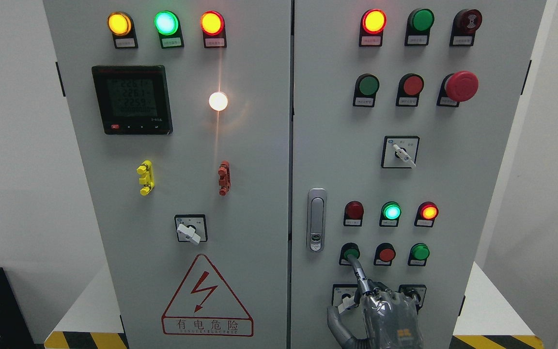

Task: Press green start button
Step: 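Press the green push button with the right hand's extended finger, then hold the right hand's finger against the green button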

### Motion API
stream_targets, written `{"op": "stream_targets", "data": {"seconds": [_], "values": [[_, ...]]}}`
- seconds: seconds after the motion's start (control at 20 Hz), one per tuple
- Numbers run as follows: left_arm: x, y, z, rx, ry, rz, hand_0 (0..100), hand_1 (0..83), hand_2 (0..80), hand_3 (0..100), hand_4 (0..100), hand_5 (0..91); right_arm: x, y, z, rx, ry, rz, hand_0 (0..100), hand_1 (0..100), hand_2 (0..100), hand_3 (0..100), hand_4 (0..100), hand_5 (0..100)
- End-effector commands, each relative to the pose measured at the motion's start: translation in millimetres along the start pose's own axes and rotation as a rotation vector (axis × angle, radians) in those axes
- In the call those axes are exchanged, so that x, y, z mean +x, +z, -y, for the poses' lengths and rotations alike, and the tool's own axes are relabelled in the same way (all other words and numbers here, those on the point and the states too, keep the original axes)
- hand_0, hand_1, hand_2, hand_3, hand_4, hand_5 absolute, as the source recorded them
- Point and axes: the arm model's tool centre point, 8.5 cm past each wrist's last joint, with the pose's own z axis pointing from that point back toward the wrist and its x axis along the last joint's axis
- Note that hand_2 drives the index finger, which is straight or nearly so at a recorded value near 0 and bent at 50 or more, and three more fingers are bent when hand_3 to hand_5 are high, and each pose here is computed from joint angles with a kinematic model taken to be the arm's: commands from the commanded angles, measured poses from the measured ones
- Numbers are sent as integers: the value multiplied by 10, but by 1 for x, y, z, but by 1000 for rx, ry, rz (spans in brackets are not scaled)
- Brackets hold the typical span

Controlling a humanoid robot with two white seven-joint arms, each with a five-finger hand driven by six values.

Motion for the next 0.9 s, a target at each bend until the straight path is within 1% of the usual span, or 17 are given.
{"op": "stream_targets", "data": {"seconds": [0.0,0.4,0.85], "values": [[8,0,-1,3,-3,-2,120,556,0,0,0,0,-2,0,-6,17,-1,-5,481,402,0,695,779,893],[8,0,-1,3,-3,-2,120,556,0,0,0,0,-2,-1,-9,38,-9,-9,488,406,0,702,777,893],[8,0,-1,3,-3,-1,120,556,0,0,0,0,-2,-1,-6,27,-10,-9,499,410,0,707,781,894]]}}
